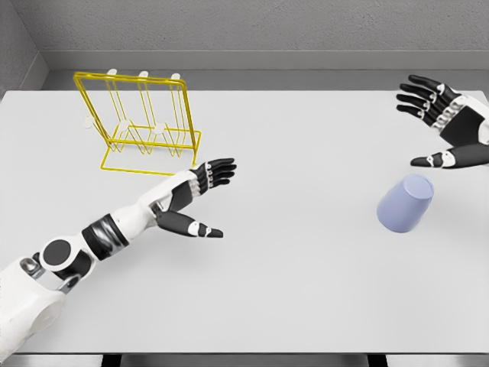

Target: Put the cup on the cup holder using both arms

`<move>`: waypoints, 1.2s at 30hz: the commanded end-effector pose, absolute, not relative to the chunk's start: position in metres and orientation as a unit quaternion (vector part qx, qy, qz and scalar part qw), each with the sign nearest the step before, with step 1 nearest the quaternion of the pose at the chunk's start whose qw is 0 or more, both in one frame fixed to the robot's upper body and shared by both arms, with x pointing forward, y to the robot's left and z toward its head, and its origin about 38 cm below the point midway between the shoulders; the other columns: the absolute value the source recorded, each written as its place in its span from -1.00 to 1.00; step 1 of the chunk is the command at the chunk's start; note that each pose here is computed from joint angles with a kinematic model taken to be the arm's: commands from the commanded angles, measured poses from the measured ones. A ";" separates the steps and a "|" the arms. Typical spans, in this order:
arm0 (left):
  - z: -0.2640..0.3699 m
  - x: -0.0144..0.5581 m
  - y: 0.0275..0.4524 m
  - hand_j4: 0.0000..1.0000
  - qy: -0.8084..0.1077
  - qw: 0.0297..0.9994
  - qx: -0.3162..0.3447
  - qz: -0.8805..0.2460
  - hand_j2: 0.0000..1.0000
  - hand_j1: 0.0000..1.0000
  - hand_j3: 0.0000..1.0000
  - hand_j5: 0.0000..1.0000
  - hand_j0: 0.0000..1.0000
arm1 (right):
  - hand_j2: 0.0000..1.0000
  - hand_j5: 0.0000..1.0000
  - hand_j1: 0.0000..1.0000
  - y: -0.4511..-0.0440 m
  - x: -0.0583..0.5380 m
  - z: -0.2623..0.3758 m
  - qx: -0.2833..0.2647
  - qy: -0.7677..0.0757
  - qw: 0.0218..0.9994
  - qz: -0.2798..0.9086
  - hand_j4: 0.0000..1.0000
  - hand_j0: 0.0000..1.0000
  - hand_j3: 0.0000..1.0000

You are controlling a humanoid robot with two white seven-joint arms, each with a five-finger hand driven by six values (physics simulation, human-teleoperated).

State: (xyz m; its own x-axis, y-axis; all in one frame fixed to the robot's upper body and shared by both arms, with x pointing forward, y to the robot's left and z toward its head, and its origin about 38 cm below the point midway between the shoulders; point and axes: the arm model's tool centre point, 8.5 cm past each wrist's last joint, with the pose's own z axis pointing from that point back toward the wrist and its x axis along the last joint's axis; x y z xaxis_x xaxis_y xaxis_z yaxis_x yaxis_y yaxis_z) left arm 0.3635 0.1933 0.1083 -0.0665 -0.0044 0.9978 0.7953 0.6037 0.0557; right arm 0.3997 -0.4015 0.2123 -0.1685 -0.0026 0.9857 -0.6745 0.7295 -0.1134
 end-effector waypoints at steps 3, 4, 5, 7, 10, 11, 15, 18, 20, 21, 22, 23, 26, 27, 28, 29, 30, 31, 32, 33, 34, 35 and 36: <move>0.098 0.366 0.185 1.00 -0.649 0.621 -0.309 -0.313 1.00 1.00 1.00 1.00 1.00 | 1.00 1.00 1.00 -0.404 0.402 0.207 0.237 -0.722 0.595 0.262 1.00 1.00 1.00; 0.097 0.367 0.182 1.00 -0.649 0.621 -0.311 -0.311 1.00 1.00 1.00 1.00 1.00 | 1.00 1.00 1.00 -0.413 0.398 0.202 0.227 -0.731 0.592 0.254 1.00 1.00 1.00; 0.093 0.369 0.184 1.00 -0.648 0.625 -0.304 -0.312 1.00 1.00 1.00 1.00 1.00 | 1.00 1.00 1.00 -0.417 0.393 0.198 0.217 -0.746 0.576 0.255 1.00 1.00 1.00; 0.092 0.375 0.181 1.00 -0.648 0.626 -0.303 -0.309 1.00 1.00 1.00 1.00 1.00 | 1.00 1.00 1.00 -0.430 0.378 0.180 0.197 -0.755 0.572 0.251 1.00 1.00 1.00; 0.092 0.375 0.181 1.00 -0.648 0.626 -0.304 -0.309 1.00 1.00 1.00 1.00 1.00 | 1.00 1.00 1.00 -0.441 0.378 0.176 0.184 -0.754 0.581 0.245 1.00 1.00 1.00; 0.091 0.374 0.181 1.00 -0.647 0.627 -0.304 -0.309 1.00 1.00 1.00 1.00 1.00 | 1.00 1.00 1.00 -0.443 0.378 0.175 0.182 -0.754 0.583 0.244 1.00 1.00 1.00; 0.083 0.377 0.175 1.00 -0.644 0.631 -0.293 -0.317 1.00 1.00 1.00 1.00 1.00 | 1.00 1.00 1.00 -0.444 0.375 0.168 0.181 -0.750 0.590 0.240 1.00 1.00 1.00; 0.083 0.378 0.176 1.00 -0.644 0.632 -0.293 -0.315 1.00 1.00 1.00 1.00 1.00 | 1.00 1.00 1.00 -0.453 0.370 0.151 0.168 -0.739 0.609 0.235 1.00 1.00 1.00; 0.083 0.378 0.176 1.00 -0.644 0.633 -0.293 -0.315 1.00 1.00 1.00 1.00 1.00 | 1.00 1.00 1.00 -0.455 0.365 0.138 0.168 -0.732 0.620 0.226 1.00 1.00 1.00; 0.083 0.378 0.176 1.00 -0.644 0.633 -0.292 -0.315 1.00 1.00 1.00 1.00 1.00 | 1.00 1.00 1.00 -0.456 0.361 0.132 0.168 -0.727 0.626 0.225 1.00 1.00 1.00; 0.082 0.378 0.177 1.00 -0.644 0.633 -0.291 -0.316 1.00 1.00 1.00 1.00 1.00 | 1.00 1.00 1.00 -0.456 0.359 0.129 0.169 -0.725 0.630 0.223 1.00 1.00 1.00; 0.083 0.378 0.177 1.00 -0.645 0.632 -0.291 -0.316 1.00 1.00 1.00 1.00 1.00 | 1.00 1.00 1.00 -0.459 0.359 0.129 0.165 -0.725 0.631 0.221 1.00 1.00 1.00; 0.083 0.377 0.176 1.00 -0.644 0.632 -0.293 -0.316 1.00 1.00 1.00 1.00 1.00 | 1.00 1.00 1.00 -0.470 0.355 0.127 0.153 -0.726 0.636 0.212 1.00 1.00 1.00; 0.084 0.377 0.176 1.00 -0.644 0.632 -0.293 -0.316 1.00 1.00 1.00 1.00 1.00 | 1.00 1.00 1.00 -0.470 0.353 0.125 0.153 -0.725 0.638 0.211 1.00 1.00 1.00; 0.083 0.377 0.177 1.00 -0.644 0.632 -0.293 -0.315 1.00 1.00 1.00 1.00 1.00 | 1.00 1.00 1.00 -0.471 0.349 0.121 0.153 -0.722 0.642 0.207 1.00 1.00 1.00; 0.083 0.377 0.176 1.00 -0.644 0.632 -0.294 -0.316 1.00 1.00 1.00 1.00 1.00 | 1.00 1.00 1.00 -0.478 0.344 0.119 0.146 -0.722 0.646 0.202 1.00 1.00 1.00; 0.083 0.377 0.176 1.00 -0.644 0.632 -0.294 -0.317 1.00 1.00 1.00 1.00 1.00 | 1.00 1.00 1.00 -0.479 0.341 0.116 0.145 -0.720 0.649 0.199 1.00 1.00 1.00; 0.083 0.377 0.177 1.00 -0.643 0.632 -0.293 -0.317 1.00 1.00 1.00 1.00 1.00 | 1.00 1.00 1.00 -0.481 0.338 0.114 0.144 -0.717 0.652 0.198 1.00 1.00 1.00; 0.083 0.377 0.178 1.00 -0.644 0.632 -0.293 -0.316 1.00 1.00 1.00 1.00 1.00 | 1.00 1.00 1.00 -0.481 0.337 0.111 0.143 -0.715 0.655 0.196 1.00 1.00 1.00; 0.084 0.377 0.178 1.00 -0.643 0.632 -0.293 -0.317 1.00 1.00 1.00 1.00 1.00 | 1.00 1.00 1.00 -0.484 0.336 0.110 0.141 -0.714 0.657 0.194 1.00 1.00 1.00; 0.084 0.377 0.177 1.00 -0.644 0.631 -0.295 -0.317 1.00 1.00 1.00 1.00 1.00 | 1.00 1.00 1.00 -0.483 0.336 0.107 0.141 -0.714 0.659 0.191 1.00 1.00 1.00; 0.084 0.377 0.177 1.00 -0.644 0.631 -0.294 -0.317 1.00 1.00 1.00 1.00 1.00 | 1.00 1.00 1.00 -0.484 0.336 0.106 0.139 -0.714 0.660 0.189 1.00 1.00 1.00; 0.084 0.377 0.179 1.00 -0.644 0.632 -0.293 -0.317 1.00 1.00 1.00 1.00 1.00 | 1.00 1.00 1.00 -0.484 0.334 0.103 0.140 -0.711 0.662 0.188 1.00 1.00 1.00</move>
